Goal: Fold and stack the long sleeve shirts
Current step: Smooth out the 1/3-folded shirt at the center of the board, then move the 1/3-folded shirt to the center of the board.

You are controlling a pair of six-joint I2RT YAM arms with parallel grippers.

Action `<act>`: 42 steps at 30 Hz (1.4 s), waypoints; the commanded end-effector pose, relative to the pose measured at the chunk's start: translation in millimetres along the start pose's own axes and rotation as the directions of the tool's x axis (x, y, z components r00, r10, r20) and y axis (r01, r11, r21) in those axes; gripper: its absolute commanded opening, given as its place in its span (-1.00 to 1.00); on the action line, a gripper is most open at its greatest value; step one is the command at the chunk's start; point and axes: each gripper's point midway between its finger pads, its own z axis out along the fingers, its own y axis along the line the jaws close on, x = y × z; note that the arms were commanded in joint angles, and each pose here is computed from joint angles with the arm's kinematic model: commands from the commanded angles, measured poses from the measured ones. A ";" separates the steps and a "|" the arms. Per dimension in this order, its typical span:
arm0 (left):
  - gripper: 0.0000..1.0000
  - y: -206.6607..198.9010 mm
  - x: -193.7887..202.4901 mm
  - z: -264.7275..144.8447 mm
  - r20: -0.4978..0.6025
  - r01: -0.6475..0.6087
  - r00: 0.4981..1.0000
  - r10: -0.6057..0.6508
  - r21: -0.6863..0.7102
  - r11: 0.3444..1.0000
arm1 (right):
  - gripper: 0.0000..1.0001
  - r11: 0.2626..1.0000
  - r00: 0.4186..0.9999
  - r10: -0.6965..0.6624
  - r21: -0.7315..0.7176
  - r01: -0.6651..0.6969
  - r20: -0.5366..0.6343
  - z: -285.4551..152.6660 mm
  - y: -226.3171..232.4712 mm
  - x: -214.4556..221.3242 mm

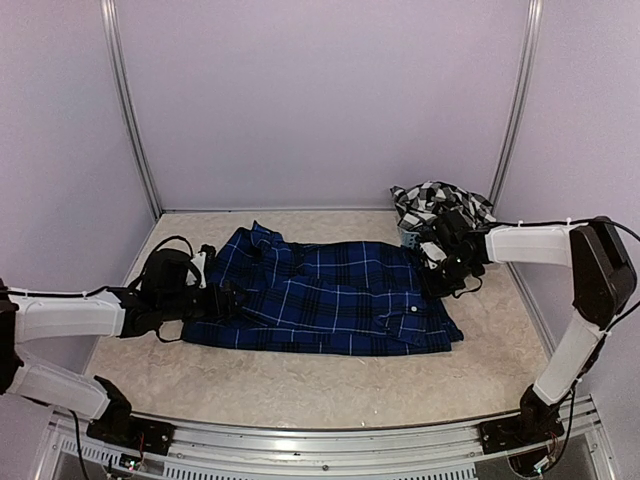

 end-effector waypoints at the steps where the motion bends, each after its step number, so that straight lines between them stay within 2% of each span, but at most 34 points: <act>1: 0.61 -13.5 -19.0 4.4 0.043 -0.032 0.999 0.030 0.040 0.999 | -1.00 1.000 1.000 -0.008 0.028 0.008 -0.021 2.8 -10.1 0.7; 11: 0.61 -17.9 -11.4 26.1 0.004 -0.065 0.998 0.065 0.053 0.997 | -1.00 0.999 0.999 -0.008 0.047 0.010 -0.045 6.6 -14.0 5.1; 16: 0.61 -5.2 6.1 41.1 -0.054 -0.050 0.997 0.050 0.012 0.999 | -0.98 0.999 1.000 -0.001 0.052 0.001 0.006 -6.9 -13.2 -6.0; 19: 0.60 7.2 18.9 46.3 -0.086 -0.048 0.995 0.044 -0.036 0.998 | -0.70 0.999 0.997 0.001 0.036 -0.003 0.075 -26.9 -8.8 -17.6; 23: 0.59 18.6 37.5 48.9 -0.121 -0.051 0.992 0.042 -0.072 0.996 | -0.19 1.000 0.985 0.001 -0.029 0.004 0.173 -53.3 5.9 -21.4; 25: 0.60 20.1 43.9 49.3 -0.130 -0.052 0.991 0.042 -0.073 0.996 | -0.10 0.997 0.977 -0.001 -0.078 0.018 0.211 -62.6 18.3 -18.3; 28: 0.60 19.5 53.2 49.8 -0.142 -0.058 0.989 0.048 -0.071 0.996 | -0.10 0.989 0.973 0.001 -0.144 0.033 0.229 -62.3 37.7 -6.4; 34: 0.60 26.2 69.9 46.3 -0.153 -0.062 0.987 0.046 -0.104 0.993 | -0.22 0.976 0.988 0.010 -0.217 0.024 0.154 -26.9 62.7 34.3; 42: 0.60 28.4 85.2 39.2 -0.167 -0.062 0.985 0.041 -0.125 0.990 | -0.36 0.979 0.999 0.037 -0.201 -0.029 0.039 4.4 55.9 80.5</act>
